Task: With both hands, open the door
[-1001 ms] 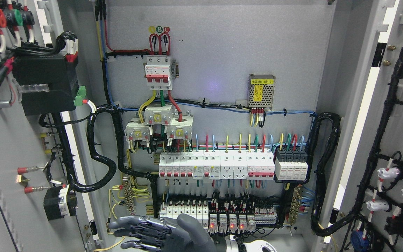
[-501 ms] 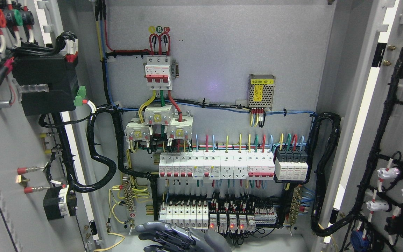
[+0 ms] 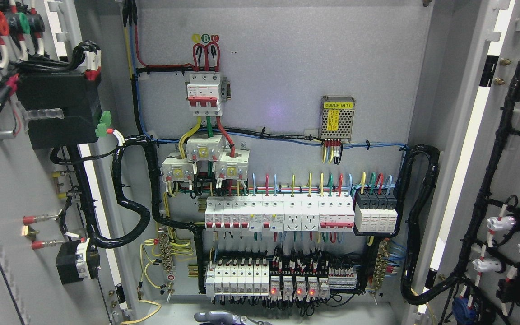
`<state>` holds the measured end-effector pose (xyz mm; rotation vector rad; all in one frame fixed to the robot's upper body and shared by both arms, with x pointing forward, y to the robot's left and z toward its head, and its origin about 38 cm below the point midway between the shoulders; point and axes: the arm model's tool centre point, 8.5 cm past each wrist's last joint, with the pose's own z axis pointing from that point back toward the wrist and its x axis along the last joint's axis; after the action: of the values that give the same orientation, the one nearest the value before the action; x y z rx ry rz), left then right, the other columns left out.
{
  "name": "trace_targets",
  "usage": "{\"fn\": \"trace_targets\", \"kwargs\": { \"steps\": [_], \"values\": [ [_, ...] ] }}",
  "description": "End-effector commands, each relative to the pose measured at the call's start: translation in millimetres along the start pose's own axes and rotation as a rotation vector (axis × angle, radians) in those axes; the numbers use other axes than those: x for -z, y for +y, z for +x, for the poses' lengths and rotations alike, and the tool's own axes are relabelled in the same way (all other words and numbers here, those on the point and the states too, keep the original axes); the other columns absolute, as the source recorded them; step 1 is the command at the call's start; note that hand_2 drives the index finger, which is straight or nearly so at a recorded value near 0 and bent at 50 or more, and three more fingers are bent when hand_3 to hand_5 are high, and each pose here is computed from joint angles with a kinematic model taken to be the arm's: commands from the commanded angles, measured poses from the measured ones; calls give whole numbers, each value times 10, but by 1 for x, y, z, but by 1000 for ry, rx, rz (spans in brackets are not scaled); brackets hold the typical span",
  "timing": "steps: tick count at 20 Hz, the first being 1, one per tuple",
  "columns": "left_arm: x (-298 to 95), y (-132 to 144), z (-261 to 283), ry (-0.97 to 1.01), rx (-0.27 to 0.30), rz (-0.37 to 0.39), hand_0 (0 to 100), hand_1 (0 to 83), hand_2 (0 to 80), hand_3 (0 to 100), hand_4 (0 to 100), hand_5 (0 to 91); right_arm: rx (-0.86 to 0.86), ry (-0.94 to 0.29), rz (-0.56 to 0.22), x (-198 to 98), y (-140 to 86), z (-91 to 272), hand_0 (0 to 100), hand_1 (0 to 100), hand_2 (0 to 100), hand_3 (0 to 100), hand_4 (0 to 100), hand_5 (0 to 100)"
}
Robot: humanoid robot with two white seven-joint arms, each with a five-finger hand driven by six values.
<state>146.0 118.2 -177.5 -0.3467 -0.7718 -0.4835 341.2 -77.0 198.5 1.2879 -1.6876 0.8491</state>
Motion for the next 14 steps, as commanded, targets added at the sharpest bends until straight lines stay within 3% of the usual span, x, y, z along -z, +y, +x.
{"fn": "trace_targets", "kwargs": {
  "steps": [1,7,11,14],
  "values": [
    [-56,-48,194,-607,179,-105,837,211,0,0,0,0,-104,-50,-77,-28,15,33,0,0,0,0,0,0],
    [-115,-41,237,-872,247,-69,837,211,0,0,0,0,-199,-92,-210,-52,27,55,0,0,0,0,0,0],
    [-138,-23,244,-981,272,1,837,211,0,0,0,0,-218,-112,-315,-59,28,64,0,0,0,0,0,0],
    [-155,-13,248,-1109,304,53,837,211,0,0,0,0,-245,-121,-351,-65,24,69,0,0,0,0,0,0]
  ]
}}
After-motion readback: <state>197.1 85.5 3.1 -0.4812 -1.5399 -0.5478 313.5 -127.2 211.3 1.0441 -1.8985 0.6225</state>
